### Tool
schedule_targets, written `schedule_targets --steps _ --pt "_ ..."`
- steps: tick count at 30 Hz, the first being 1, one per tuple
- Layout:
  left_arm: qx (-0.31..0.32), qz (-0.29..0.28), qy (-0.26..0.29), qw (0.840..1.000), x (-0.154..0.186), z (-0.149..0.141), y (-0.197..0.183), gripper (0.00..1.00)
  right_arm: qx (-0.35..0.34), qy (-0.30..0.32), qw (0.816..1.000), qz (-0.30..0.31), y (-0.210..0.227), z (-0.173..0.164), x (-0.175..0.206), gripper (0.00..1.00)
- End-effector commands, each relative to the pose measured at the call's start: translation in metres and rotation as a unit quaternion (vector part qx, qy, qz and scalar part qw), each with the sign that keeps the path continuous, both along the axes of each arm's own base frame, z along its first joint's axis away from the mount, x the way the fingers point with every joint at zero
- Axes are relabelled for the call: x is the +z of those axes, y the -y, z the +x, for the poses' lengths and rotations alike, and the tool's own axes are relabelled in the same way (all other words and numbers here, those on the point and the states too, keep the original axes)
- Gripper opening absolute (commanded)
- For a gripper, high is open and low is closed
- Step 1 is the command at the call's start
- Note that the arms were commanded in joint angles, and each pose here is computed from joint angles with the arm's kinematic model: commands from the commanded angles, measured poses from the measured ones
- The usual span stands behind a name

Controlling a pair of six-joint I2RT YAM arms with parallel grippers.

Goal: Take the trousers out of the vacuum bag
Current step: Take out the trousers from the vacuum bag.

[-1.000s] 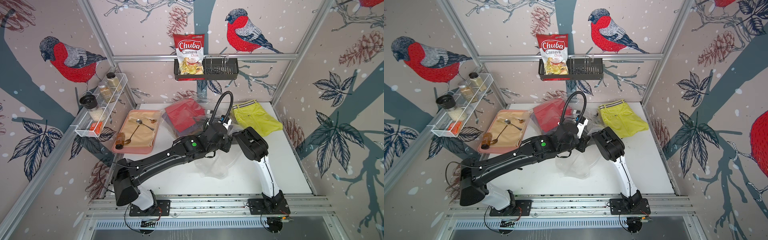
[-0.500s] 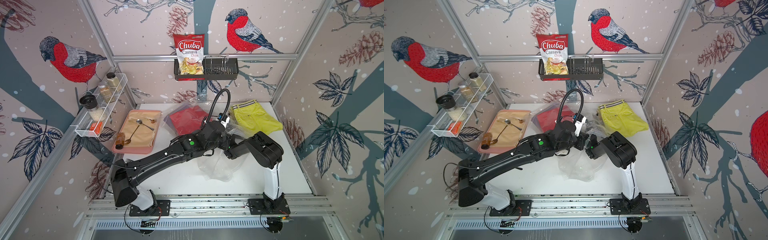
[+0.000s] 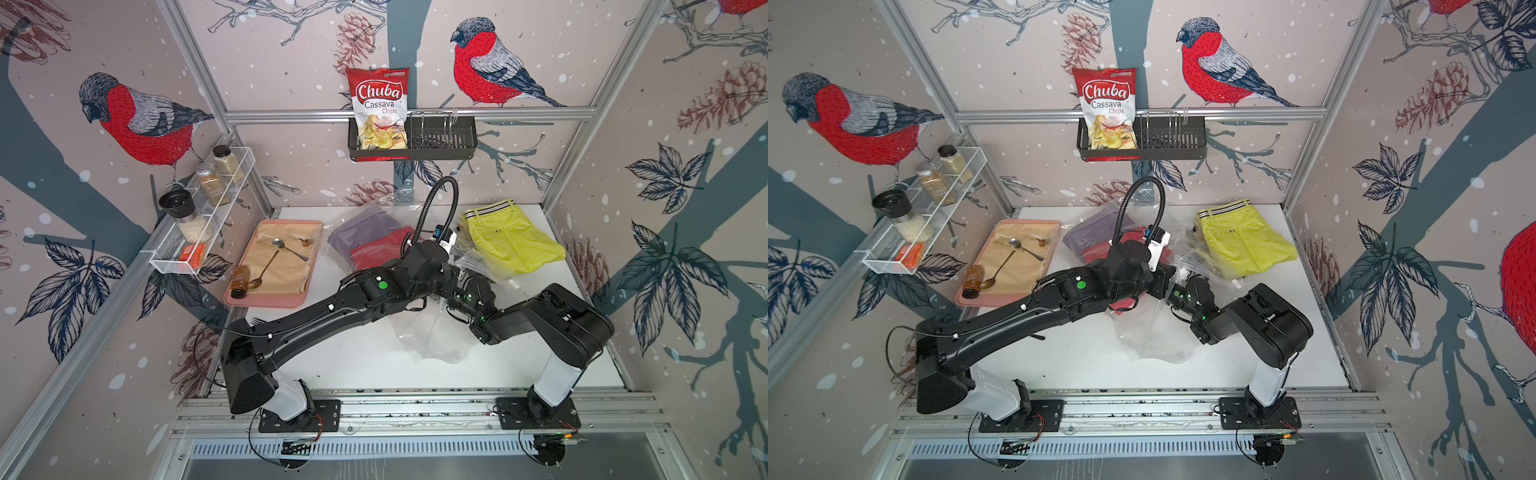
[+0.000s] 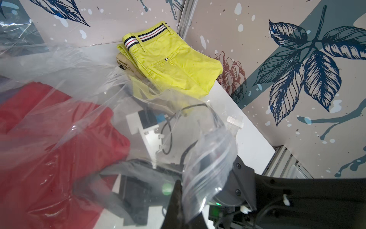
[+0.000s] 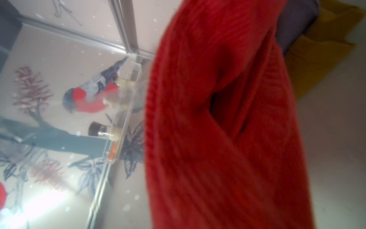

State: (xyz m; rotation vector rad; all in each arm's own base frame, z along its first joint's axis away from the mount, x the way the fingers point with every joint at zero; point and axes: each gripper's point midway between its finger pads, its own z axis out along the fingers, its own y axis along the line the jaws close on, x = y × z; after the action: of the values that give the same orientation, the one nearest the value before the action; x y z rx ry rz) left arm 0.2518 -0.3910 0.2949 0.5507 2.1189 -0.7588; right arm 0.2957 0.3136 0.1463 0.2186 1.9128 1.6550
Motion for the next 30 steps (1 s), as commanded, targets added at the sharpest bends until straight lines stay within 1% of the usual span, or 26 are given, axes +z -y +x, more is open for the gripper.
schedule_targets --steps 1,5,11,18,21,22,24,25,28,30 --pt "0.007 0.005 0.005 1.000 -0.003 0.004 -0.002 0.00 0.000 0.013 1.000 -0.021 0.007 -0.014 -0.001 0.00" --pt "0.011 0.012 0.004 1.000 -0.009 0.005 -0.003 0.00 -0.013 -0.015 0.999 -0.040 0.025 -0.029 -0.013 0.00" --pt "0.019 0.024 -0.005 1.000 -0.027 0.007 -0.008 0.00 -0.030 -0.031 0.995 -0.086 0.053 -0.050 -0.023 0.00" --pt "0.021 0.033 -0.020 0.999 -0.047 0.006 -0.011 0.00 -0.060 -0.044 0.991 -0.107 0.091 -0.072 -0.026 0.00" --pt "0.023 0.038 -0.025 0.999 -0.054 0.007 -0.013 0.02 -0.073 -0.049 0.989 -0.117 0.105 -0.080 -0.029 0.00" --pt "0.024 0.040 -0.028 0.999 -0.057 0.006 -0.013 0.05 -0.078 -0.051 0.988 -0.121 0.109 -0.083 -0.028 0.00" --pt "0.022 0.043 -0.032 0.998 -0.062 0.005 -0.014 0.17 -0.088 -0.055 0.987 -0.121 0.117 -0.086 -0.028 0.00" --pt "0.022 0.044 -0.034 0.998 -0.064 0.004 -0.014 0.20 -0.094 -0.057 0.987 -0.119 0.121 -0.088 -0.028 0.00" --pt "0.023 0.052 -0.043 0.997 -0.074 0.002 -0.017 0.29 -0.103 -0.066 0.985 -0.120 0.129 -0.094 -0.027 0.00" --pt "0.024 0.055 -0.047 0.997 -0.079 0.001 -0.018 0.31 -0.107 -0.074 0.984 -0.125 0.133 -0.098 -0.027 0.00"
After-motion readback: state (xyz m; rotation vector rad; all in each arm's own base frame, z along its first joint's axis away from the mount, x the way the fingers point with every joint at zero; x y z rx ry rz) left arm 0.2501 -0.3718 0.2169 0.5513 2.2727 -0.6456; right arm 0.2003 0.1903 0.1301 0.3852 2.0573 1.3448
